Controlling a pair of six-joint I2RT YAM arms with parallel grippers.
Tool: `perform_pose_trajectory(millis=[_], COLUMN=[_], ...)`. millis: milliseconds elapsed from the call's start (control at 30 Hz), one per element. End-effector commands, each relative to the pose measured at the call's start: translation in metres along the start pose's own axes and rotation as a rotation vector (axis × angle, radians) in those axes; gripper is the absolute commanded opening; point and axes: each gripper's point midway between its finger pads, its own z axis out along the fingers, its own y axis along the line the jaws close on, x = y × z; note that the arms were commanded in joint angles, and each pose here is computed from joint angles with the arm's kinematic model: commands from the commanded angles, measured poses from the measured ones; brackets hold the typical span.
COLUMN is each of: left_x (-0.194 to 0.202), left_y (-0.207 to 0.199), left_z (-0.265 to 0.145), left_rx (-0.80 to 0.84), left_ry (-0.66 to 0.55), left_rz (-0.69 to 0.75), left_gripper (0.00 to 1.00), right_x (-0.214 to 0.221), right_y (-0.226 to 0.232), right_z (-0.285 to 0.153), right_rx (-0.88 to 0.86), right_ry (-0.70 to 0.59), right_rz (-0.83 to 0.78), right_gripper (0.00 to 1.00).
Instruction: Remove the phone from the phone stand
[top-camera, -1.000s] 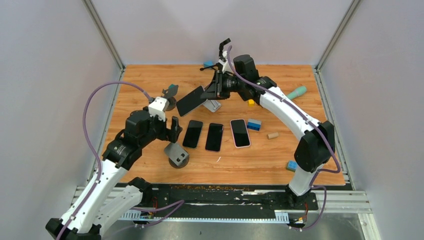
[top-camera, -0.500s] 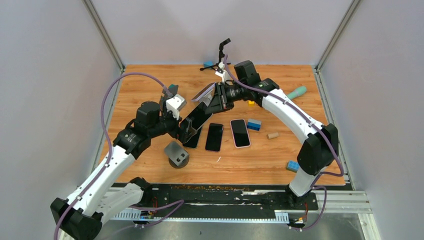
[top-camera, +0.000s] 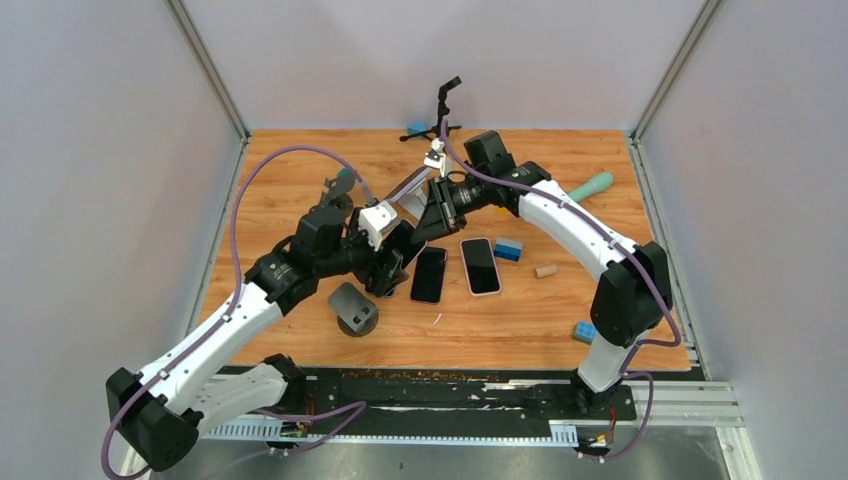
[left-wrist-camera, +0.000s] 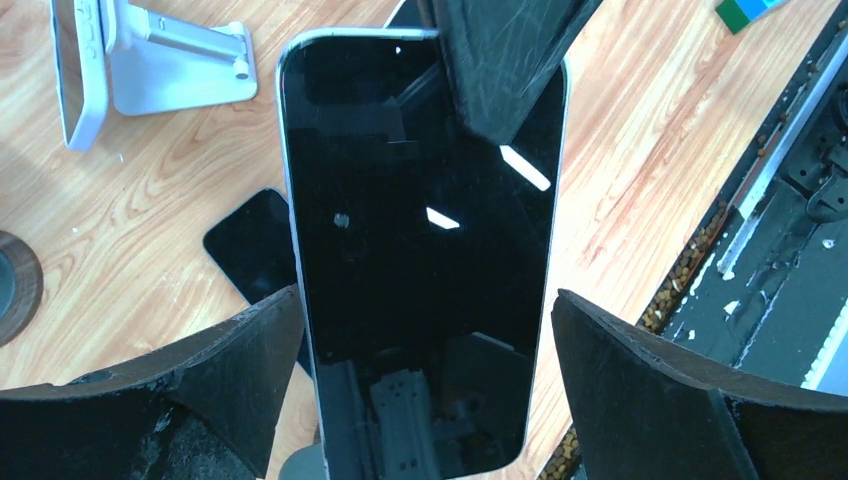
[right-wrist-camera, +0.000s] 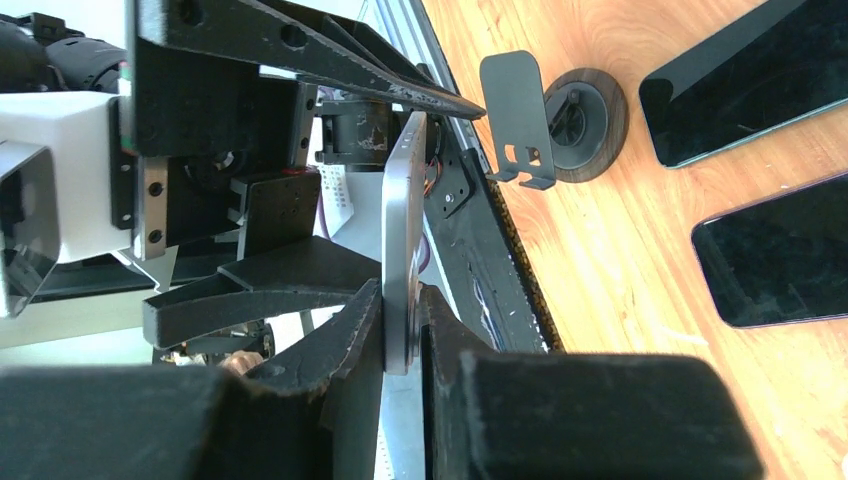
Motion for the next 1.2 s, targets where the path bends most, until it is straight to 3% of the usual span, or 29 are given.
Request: perform_pose_trajectory(millis=[0,200,600,767,833,1000,1167], left_x=[-0.024,-0.022,-0.011,-0.010,-0.009,-0.011,-0.014], left_y=[0.002,0.006,0.006,0.007,0.008,0.012,0.013], left_z=[-0.001,0.002,0.014,0.015,0.015,0.014,0.014], left_rx=[-0.025,-0.058,-0.069,-0.080,-0.090,-0.119,-0.127], left_ry=[-0.043,-0.024,0.021,0.027,0.030,0.037,0.032], left_rz=[0.090,0.118,0.140,0.146,0.148,0.134,0.110], left_gripper=[1.00,0.96,0.97,0.93,0.85,0.54,0.24], right_x=[0.004,0.010,0.011,0.011,0.011,0.011,0.009], right_y=[0.012,0.008,0.009,0.007,0.007,0.004,-0.001], right_z=[-0.003,-0.001,-0.001,0.000,0.000,0.000,-0.002], right_rx=[-0.084,-0.088,-0.096,-0.095,-0.095,-0.091,-0.076], right_ry=[0.026,0.042,0.051,0.052,0.052,0.052,0.039], right_rz=[-0.035,-0.009,0.007,0.014,0.015,0.021,0.020], right_gripper=[0.00,0.00,0.00,0.00,0.00,0.01,0.23])
